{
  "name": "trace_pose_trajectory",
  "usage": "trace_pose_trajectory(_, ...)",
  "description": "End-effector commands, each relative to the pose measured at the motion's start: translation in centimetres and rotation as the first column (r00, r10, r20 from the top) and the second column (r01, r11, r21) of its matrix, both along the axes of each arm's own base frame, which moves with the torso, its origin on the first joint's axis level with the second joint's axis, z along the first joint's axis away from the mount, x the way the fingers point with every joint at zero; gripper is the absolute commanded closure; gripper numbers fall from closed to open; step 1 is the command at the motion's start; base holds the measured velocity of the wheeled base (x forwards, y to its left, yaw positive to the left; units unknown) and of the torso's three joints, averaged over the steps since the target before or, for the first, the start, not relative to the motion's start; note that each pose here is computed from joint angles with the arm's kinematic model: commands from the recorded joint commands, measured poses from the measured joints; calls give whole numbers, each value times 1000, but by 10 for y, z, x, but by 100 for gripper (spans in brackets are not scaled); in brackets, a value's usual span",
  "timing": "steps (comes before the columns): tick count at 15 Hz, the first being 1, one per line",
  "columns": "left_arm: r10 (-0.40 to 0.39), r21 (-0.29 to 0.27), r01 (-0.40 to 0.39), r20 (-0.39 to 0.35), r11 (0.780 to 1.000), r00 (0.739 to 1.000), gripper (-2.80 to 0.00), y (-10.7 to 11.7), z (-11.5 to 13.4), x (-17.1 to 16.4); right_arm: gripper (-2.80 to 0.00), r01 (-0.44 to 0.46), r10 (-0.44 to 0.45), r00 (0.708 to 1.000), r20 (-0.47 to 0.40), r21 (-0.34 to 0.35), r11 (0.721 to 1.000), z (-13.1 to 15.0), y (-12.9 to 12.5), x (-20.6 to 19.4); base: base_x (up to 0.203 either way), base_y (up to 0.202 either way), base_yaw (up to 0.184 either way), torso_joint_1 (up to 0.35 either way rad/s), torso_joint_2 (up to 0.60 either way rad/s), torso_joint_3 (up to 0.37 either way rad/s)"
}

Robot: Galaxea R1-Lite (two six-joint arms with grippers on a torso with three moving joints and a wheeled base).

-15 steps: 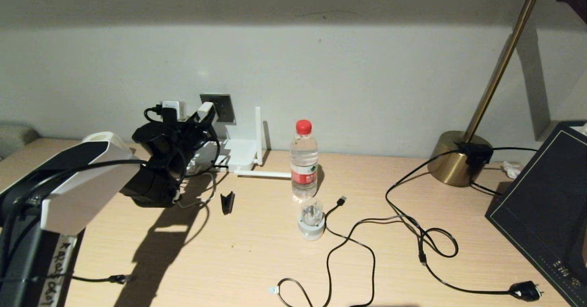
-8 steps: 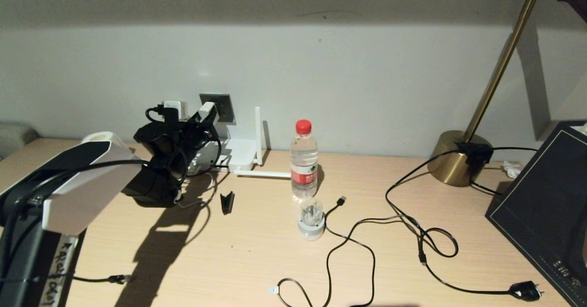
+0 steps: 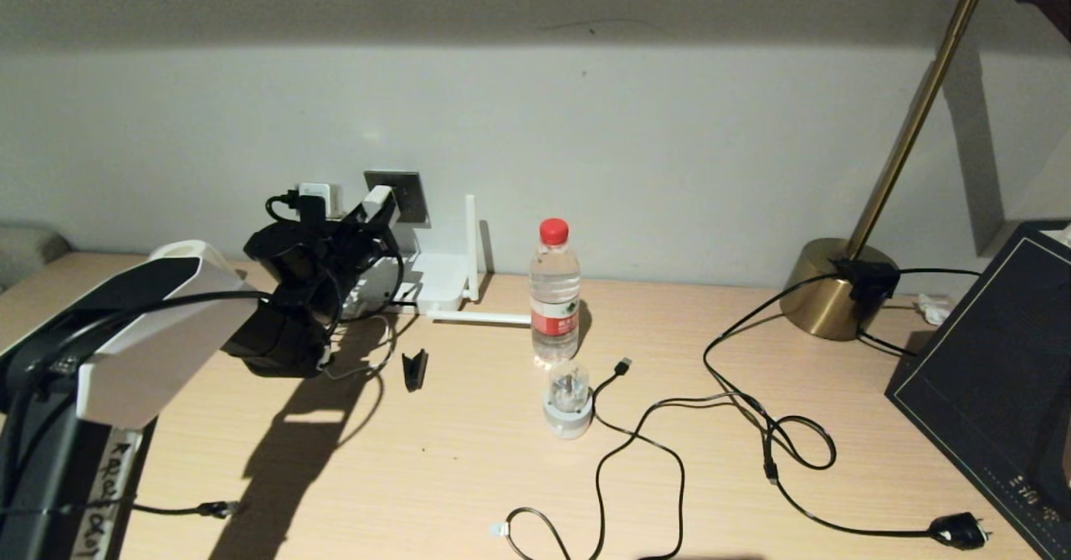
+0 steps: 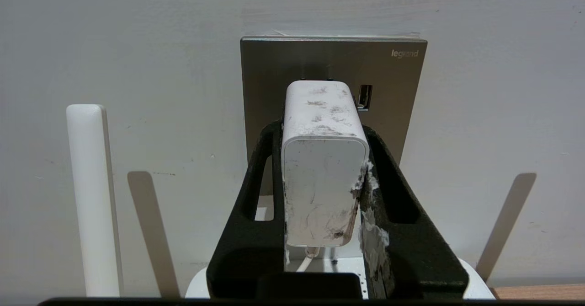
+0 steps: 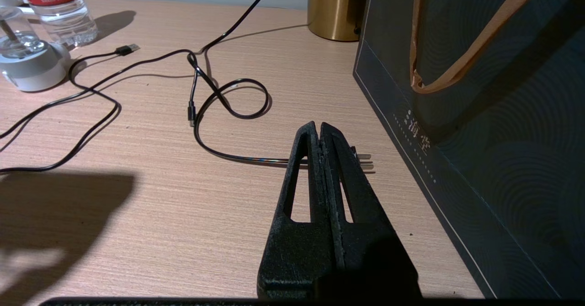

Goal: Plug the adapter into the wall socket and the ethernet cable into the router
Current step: Pick up plug

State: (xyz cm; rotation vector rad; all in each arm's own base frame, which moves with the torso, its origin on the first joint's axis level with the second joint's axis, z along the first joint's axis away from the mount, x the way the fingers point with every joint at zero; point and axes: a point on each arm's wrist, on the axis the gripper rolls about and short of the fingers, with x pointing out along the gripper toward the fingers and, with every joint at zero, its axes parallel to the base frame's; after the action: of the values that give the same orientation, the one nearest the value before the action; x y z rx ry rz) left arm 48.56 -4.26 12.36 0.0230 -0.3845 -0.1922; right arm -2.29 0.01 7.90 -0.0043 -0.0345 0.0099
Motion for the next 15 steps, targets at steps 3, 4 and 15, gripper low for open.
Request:
trace_pose_trajectory(3, 0, 0, 0, 4, 1000, 1000, 0, 0, 4, 1, 0, -1, 1, 1000, -10, 0, 1000, -3, 0, 1, 0, 0, 0, 0, 0, 0)
trace_pose_trajectory(4, 0, 0, 0, 2, 1000, 1000, 0, 0, 4, 1, 0, -1, 1, 1000, -10, 0, 1000, -3, 0, 1, 0, 0, 0, 0, 0, 0)
trace_pose_trajectory(15, 2, 1, -2, -11, 1000, 1000, 0, 0, -1, 7, 0, -1, 1, 1000, -10, 0, 1000, -3, 0, 1, 0, 0, 0, 0, 0, 0)
